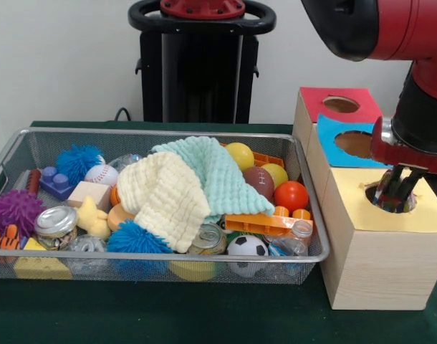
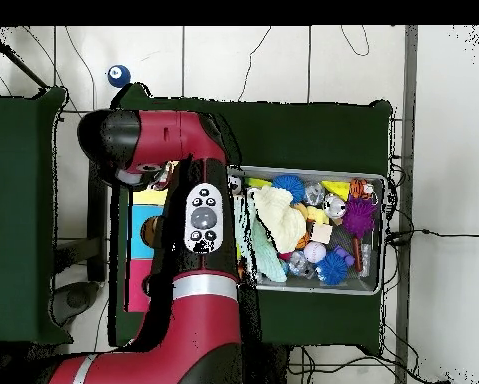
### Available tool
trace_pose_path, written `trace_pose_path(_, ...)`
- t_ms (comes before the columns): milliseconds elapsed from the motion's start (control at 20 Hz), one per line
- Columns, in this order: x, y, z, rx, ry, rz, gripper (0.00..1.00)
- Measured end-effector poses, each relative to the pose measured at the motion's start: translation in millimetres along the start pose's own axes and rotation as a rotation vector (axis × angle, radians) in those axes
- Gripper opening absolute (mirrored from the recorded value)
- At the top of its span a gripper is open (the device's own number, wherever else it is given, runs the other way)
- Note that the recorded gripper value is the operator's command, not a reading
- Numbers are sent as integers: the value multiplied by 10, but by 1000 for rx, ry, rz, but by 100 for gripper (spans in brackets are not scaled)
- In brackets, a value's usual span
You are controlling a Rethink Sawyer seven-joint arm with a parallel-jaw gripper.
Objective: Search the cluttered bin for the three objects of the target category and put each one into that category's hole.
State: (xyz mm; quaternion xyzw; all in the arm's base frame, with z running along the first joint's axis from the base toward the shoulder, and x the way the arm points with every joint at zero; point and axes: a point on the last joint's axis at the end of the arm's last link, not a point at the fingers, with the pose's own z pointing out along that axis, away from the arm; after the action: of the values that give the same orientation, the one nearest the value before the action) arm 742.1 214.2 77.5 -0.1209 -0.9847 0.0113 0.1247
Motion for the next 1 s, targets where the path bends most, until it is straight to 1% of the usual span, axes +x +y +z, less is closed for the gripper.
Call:
trace_pose_path(200, 7, 15, -105, 1, 14, -2, 0)
trace_pose_path(300, 1, 33, -202, 1, 22, -5, 0)
trace_pose_path(500, -6, 42, -269, 0, 22, -6, 0)
trace_pose_path(1000, -3, 58, -263, -3, 24, -9, 0)
